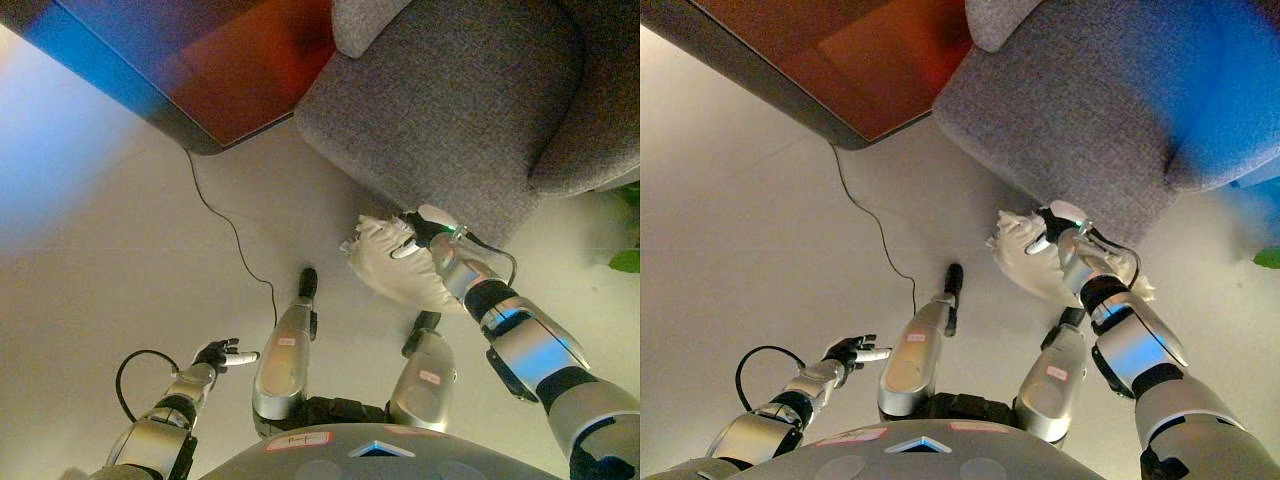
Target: Pick up the pillow and put it on the sofa.
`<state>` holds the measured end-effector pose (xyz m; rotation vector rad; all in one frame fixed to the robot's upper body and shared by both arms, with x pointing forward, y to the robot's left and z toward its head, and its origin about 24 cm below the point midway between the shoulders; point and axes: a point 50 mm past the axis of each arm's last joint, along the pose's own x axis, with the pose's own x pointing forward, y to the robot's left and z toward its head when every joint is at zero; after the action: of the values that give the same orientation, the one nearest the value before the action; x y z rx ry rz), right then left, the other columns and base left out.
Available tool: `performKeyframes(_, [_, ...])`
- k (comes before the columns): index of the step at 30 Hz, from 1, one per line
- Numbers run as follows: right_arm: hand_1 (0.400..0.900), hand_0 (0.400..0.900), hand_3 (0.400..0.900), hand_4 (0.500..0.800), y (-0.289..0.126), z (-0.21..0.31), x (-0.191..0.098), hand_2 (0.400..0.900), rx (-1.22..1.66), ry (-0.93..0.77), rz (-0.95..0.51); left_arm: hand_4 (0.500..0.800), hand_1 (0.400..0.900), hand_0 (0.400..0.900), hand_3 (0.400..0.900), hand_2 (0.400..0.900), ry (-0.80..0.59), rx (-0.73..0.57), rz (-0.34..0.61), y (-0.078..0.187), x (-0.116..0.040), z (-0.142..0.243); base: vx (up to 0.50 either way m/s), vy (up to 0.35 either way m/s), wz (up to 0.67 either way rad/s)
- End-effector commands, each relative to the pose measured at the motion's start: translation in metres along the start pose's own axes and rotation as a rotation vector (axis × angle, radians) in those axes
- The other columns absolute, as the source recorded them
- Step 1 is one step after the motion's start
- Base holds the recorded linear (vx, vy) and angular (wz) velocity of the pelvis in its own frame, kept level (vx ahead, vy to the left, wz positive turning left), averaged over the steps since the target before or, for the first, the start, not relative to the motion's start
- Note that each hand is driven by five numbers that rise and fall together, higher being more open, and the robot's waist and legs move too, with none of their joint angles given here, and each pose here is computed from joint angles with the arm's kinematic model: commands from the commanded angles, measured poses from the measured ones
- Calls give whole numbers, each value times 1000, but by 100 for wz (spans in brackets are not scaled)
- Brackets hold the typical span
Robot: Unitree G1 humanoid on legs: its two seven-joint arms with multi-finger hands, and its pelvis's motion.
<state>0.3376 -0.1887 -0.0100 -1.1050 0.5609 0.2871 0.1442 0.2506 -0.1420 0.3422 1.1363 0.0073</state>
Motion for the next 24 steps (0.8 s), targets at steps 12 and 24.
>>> performKeyframes(12, [900, 900, 900, 800, -39, 14, -1, 900, -153, -73, -94, 800, 900, 900, 900, 900, 49, 15, 49, 19, -4, -19, -1, 9, 0])
performKeyframes(24, [900, 900, 900, 800, -102, 22, -8, 900, -307, 26, -223, 800, 900, 900, 900, 900, -1, -7, 58, 18, -3, -5, -75, 25, 6])
